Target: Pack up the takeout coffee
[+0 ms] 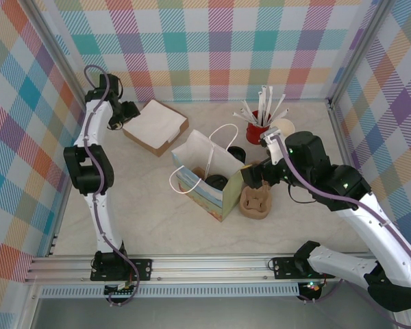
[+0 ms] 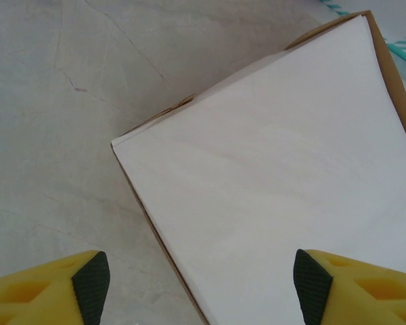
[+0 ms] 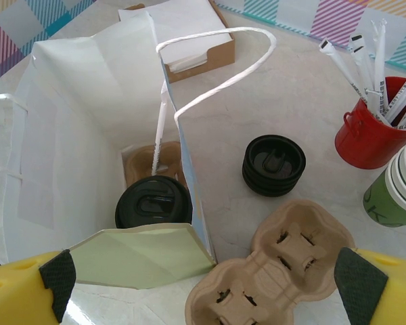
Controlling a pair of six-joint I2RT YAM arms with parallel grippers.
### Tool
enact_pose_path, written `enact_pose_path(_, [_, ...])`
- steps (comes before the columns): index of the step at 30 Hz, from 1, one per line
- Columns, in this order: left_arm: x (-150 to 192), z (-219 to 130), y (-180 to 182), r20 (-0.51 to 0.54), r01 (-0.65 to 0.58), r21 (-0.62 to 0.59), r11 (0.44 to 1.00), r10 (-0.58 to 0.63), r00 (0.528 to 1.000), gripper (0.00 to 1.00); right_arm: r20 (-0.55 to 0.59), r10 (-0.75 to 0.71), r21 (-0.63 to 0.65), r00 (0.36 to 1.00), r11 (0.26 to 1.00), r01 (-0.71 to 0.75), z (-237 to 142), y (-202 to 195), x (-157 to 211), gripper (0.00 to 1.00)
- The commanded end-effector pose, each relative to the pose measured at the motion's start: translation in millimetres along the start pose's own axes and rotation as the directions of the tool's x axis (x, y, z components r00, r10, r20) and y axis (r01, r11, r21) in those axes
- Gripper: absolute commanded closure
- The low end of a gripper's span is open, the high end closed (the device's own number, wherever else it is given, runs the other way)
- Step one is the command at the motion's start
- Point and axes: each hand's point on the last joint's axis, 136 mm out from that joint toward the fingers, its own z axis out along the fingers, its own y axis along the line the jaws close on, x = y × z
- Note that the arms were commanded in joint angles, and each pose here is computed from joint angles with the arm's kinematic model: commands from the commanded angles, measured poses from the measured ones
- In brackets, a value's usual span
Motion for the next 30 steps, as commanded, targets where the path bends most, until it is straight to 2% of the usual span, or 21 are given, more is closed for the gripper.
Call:
enact_pose_path(1, [0, 7, 3, -0.046, -0.016, -0.003, 1.000, 0.016, 0.999, 0.30, 0.023, -0.029, 0.024, 0.999, 0.999, 0.028, 0, -4, -3, 0.00])
enact_pose_path(7, [5, 33, -2, -0.090, -0.022, 0.002, 1.000, 0.022, 0.996, 0.36, 0.004, -0.043, 0.031, 0.999, 0.999, 0.042, 6, -6, -1, 0.00])
enact_pose_path(15, [21, 60, -12, -0.117, -0.111, -0.046, 0.993, 0.105, 0.987, 0.37, -0.011, -0.045, 0.046, 0.999, 0.998, 0.045, 8, -8, 2, 0.00])
enact_pose_path(25, [39, 78, -22, -0.141, -0.250, -0.111, 0.962, 0.234, 0.962, 0.38, -0.020, -0.052, 0.054, 0.998, 0.997, 0.053, 9, -10, 3, 0.00])
enact_pose_path(30, [46, 85, -23, -0.163, -0.265, -0.112, 0.958, 0.245, 0.956, 0.43, -0.023, -0.054, 0.054, 0.998, 0.997, 0.055, 12, -10, 4, 0.00])
